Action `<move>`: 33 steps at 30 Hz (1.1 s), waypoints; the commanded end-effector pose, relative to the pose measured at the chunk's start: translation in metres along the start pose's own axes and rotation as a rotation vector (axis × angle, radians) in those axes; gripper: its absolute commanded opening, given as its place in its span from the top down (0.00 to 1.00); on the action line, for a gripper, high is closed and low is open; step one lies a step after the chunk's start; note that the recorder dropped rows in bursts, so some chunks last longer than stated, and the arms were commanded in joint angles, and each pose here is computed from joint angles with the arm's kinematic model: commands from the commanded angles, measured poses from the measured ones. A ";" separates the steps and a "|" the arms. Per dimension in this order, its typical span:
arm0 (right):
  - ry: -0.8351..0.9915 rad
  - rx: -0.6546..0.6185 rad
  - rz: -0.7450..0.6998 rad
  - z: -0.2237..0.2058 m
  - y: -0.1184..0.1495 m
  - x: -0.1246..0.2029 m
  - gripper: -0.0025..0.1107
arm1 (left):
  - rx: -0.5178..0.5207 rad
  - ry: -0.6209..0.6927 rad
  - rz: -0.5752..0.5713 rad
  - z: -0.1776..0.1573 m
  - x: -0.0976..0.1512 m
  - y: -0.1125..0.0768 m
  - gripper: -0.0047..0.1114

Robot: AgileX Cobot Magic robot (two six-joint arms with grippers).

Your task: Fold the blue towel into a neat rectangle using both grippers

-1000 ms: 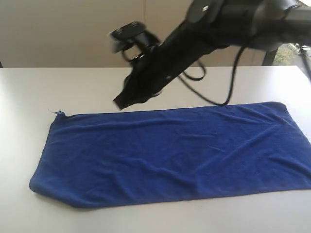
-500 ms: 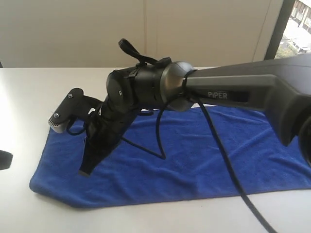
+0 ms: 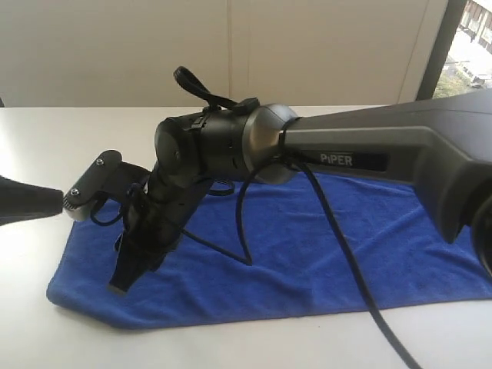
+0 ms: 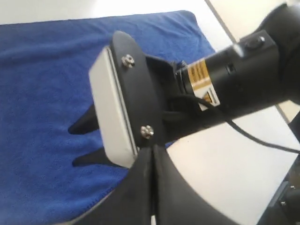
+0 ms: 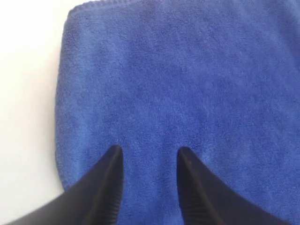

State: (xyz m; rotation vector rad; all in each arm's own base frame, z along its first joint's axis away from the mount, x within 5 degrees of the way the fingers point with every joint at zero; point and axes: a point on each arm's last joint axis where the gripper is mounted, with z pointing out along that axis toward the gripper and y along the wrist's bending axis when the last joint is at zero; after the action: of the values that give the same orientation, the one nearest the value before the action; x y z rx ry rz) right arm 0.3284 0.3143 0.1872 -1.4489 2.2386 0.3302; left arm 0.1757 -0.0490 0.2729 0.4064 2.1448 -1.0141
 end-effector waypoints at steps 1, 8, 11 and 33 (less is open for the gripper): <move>0.028 0.006 0.031 -0.004 -0.009 0.006 0.65 | 0.167 -0.153 -0.040 -0.019 -0.017 0.007 0.96; 0.022 -0.093 0.051 -0.012 -0.004 0.006 0.65 | 0.057 -0.017 -0.097 -0.024 -0.002 0.036 0.96; -0.049 -0.204 -0.016 -0.008 0.016 -0.004 0.65 | -0.043 0.049 -0.164 -0.023 0.008 0.046 0.96; -0.072 -0.152 -0.087 0.065 0.042 0.000 0.67 | -0.272 0.048 -0.283 -0.019 0.032 0.069 0.96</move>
State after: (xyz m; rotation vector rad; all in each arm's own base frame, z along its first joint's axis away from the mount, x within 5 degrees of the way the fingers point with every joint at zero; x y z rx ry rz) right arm 0.3066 0.3586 0.1318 -1.5773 2.1274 0.5235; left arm 0.1844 0.0110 0.2233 0.0419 2.4016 -0.8124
